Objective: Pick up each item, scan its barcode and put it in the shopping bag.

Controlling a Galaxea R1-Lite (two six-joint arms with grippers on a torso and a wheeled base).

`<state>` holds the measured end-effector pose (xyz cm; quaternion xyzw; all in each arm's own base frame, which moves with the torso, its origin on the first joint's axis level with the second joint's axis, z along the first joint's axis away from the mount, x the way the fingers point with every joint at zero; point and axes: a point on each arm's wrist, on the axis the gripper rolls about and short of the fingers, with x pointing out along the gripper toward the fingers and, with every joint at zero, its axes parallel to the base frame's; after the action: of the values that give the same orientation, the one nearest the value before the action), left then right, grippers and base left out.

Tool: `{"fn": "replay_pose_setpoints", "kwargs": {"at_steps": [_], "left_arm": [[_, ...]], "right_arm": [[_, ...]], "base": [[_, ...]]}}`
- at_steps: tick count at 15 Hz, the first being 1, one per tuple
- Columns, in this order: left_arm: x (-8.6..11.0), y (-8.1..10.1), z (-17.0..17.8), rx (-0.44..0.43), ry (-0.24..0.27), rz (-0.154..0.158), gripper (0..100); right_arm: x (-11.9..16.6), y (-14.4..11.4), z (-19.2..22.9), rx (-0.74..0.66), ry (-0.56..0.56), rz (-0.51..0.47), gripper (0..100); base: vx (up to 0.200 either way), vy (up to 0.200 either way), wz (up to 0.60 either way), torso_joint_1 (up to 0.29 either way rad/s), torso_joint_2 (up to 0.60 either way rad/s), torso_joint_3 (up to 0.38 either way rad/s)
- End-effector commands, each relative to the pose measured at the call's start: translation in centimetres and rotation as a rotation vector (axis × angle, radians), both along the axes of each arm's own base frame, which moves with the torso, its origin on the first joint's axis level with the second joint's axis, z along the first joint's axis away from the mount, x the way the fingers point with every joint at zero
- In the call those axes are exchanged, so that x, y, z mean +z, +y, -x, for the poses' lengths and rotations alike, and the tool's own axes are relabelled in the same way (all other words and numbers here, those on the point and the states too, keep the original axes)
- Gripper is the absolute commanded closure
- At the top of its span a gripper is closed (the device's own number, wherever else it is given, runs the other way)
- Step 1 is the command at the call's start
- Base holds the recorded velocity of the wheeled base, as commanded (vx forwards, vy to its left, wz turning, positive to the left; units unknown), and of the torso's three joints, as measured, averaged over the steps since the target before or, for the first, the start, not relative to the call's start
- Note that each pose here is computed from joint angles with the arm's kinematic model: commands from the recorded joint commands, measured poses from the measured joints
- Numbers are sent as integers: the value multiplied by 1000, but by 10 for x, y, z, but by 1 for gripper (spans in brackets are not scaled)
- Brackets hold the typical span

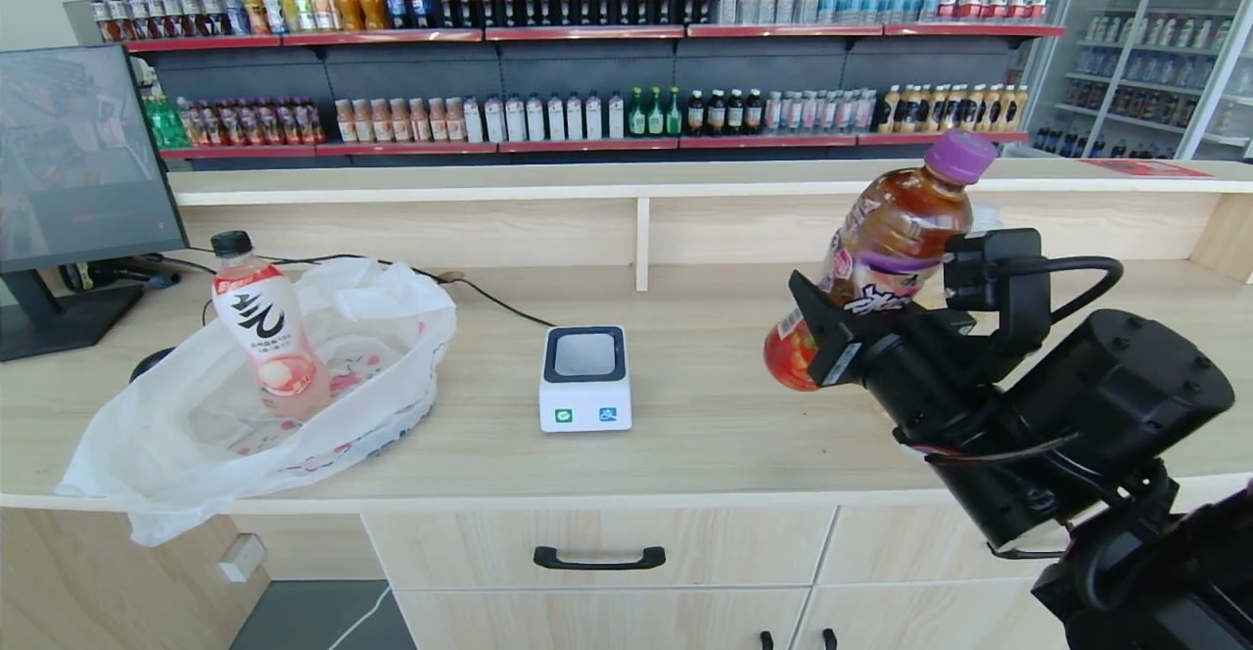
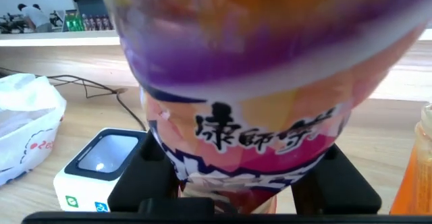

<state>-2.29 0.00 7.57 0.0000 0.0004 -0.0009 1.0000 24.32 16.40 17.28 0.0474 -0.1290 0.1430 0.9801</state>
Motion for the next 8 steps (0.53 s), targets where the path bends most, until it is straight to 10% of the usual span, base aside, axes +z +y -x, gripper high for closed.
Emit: {"fn": "replay_pose_setpoints", "kwargs": {"at_steps": [1, 8], "left_arm": [[0, 0, 0, 0, -1, 2, 0], [0, 0, 0, 0, -1, 0, 0]], "right_arm": [[4, -1, 13, 24, -7, -4, 100], [-4, -8, 53, 103, 45, 22, 100]], "base": [[0, 0, 0, 0, 0, 0], [0, 0, 0, 0, 0, 0]]}}
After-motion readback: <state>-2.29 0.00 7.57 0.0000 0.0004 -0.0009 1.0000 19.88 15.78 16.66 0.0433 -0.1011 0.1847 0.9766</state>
